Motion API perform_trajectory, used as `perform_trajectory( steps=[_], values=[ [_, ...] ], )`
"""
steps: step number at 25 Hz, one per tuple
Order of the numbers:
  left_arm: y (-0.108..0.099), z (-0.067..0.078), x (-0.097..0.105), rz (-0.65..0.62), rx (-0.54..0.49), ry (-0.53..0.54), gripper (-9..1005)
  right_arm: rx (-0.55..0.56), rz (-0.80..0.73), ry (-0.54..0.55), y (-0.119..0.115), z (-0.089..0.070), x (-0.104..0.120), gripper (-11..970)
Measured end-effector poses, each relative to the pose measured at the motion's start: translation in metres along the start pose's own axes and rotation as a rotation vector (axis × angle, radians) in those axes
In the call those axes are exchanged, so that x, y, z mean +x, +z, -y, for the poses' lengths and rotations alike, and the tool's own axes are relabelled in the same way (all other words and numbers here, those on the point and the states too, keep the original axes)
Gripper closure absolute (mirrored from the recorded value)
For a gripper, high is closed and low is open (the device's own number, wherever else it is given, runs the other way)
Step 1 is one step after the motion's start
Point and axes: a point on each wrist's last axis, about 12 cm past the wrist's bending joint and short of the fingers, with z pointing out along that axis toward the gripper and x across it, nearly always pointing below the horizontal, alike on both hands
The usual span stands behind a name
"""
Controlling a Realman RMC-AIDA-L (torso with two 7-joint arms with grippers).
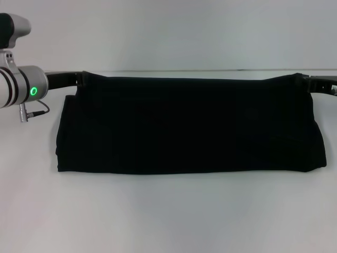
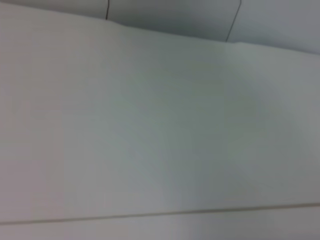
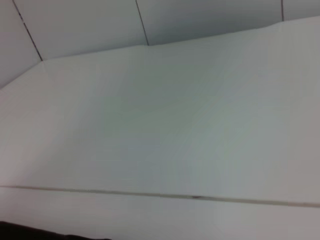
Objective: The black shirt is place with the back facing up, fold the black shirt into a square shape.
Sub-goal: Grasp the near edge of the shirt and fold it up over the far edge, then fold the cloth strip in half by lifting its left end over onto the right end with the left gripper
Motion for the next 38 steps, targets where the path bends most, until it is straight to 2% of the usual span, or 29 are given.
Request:
perform_trajectory(
  steps=[8,18,21,24,27,31,34,35,36,37,38],
  values=[
    [0.003,0.002,0.001,0.019,-0.022,0.021,956,0.020,0.005,-0.011,0.004,-0.002,-0.003,928],
    [0.014,0.015,0.007,0.039,-0.078,0.071,953,0.027,-0.017,-0.010,0.012,-0.010,0.003,927],
    [0.017,0.015,0.012,0.035,-0.116,0.062,845,0.061,-0.007,-0.011,0.013,-0.009,0.003,928],
    [0.017,0.010,0.016,0.036,-0.159,0.047,735,0.097,0.007,-0.006,0.012,-0.005,0.001,752],
    [0.015,0.006,0.019,0.032,-0.157,0.026,620,0.103,0.017,0.020,0.007,0.000,-0.001,598],
    [-0.001,-0.005,0.019,0.021,-0.050,-0.053,450,0.016,0.015,0.079,-0.010,0.008,-0.003,413],
    [-0.023,-0.012,0.020,-0.003,0.082,-0.127,310,-0.073,-0.001,0.126,-0.031,0.016,-0.001,291],
    [-0.030,-0.015,0.020,-0.011,0.111,-0.147,293,-0.092,-0.008,0.140,-0.038,0.020,0.001,250],
    [-0.030,-0.015,0.020,-0.011,0.111,-0.147,276,-0.116,-0.017,0.153,-0.047,0.023,0.002,247],
    [-0.047,-0.020,0.022,-0.033,0.171,-0.200,259,-0.135,-0.028,0.166,-0.055,0.027,0.003,243],
    [-0.052,-0.021,0.024,-0.041,0.187,-0.212,242,-0.158,-0.040,0.177,-0.061,0.029,0.005,240]
  ],
)
